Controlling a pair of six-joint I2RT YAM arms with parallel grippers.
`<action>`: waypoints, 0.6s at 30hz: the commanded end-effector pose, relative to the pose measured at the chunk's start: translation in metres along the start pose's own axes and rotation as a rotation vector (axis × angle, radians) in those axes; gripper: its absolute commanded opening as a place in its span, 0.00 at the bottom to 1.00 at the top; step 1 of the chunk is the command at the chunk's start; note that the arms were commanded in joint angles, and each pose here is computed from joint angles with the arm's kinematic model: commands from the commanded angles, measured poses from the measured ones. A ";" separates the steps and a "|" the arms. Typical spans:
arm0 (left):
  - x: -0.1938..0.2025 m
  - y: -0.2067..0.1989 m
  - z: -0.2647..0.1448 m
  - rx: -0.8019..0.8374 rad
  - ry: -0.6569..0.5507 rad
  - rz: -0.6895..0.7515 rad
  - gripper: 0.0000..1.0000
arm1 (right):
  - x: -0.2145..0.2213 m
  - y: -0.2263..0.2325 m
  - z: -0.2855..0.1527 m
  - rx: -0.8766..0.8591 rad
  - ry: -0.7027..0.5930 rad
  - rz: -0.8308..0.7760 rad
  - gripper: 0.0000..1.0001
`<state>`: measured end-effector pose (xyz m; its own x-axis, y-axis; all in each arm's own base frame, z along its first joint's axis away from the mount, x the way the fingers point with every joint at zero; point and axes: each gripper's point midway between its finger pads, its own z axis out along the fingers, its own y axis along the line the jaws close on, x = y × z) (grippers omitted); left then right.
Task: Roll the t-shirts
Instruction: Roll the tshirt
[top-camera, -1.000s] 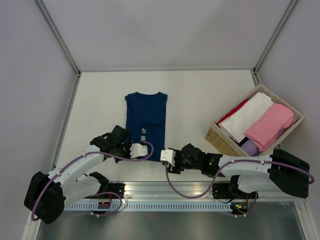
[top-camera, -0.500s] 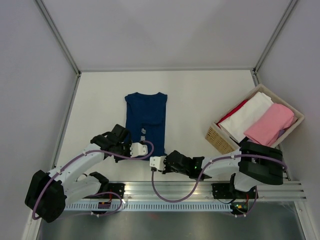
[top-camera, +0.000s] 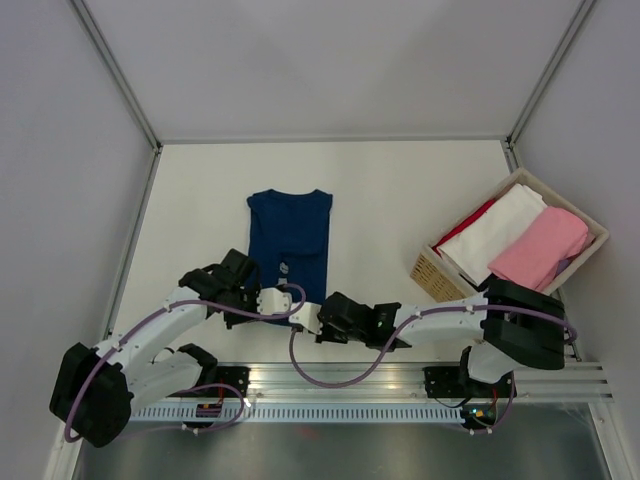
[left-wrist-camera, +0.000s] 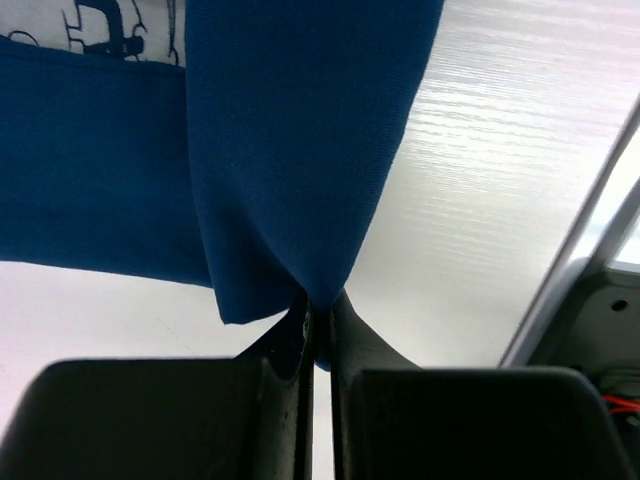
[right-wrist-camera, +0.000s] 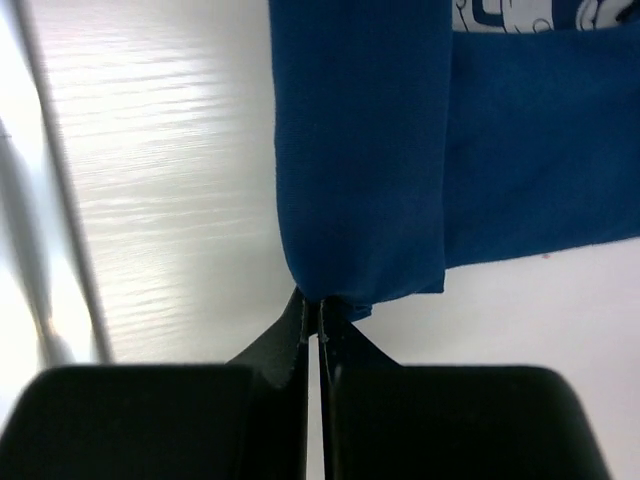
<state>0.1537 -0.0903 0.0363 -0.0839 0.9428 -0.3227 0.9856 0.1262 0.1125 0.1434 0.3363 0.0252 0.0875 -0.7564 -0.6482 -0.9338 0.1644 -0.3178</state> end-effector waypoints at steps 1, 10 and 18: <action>-0.009 -0.013 -0.014 0.071 -0.042 0.033 0.02 | -0.017 0.044 -0.027 -0.281 -0.034 0.112 0.00; -0.003 -0.020 -0.020 0.181 0.004 0.105 0.02 | -0.018 0.047 -0.051 -0.619 -0.110 0.400 0.00; 0.002 0.002 -0.010 0.280 0.014 -0.017 0.02 | 0.006 0.016 -0.029 -0.683 -0.146 0.566 0.00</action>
<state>0.1428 -0.0834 0.0390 -0.1246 0.9494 -0.2882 0.9863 0.0868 -0.1405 0.1260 0.3194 0.0381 -0.3897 -0.5988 -0.6997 -0.9023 0.0963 0.4202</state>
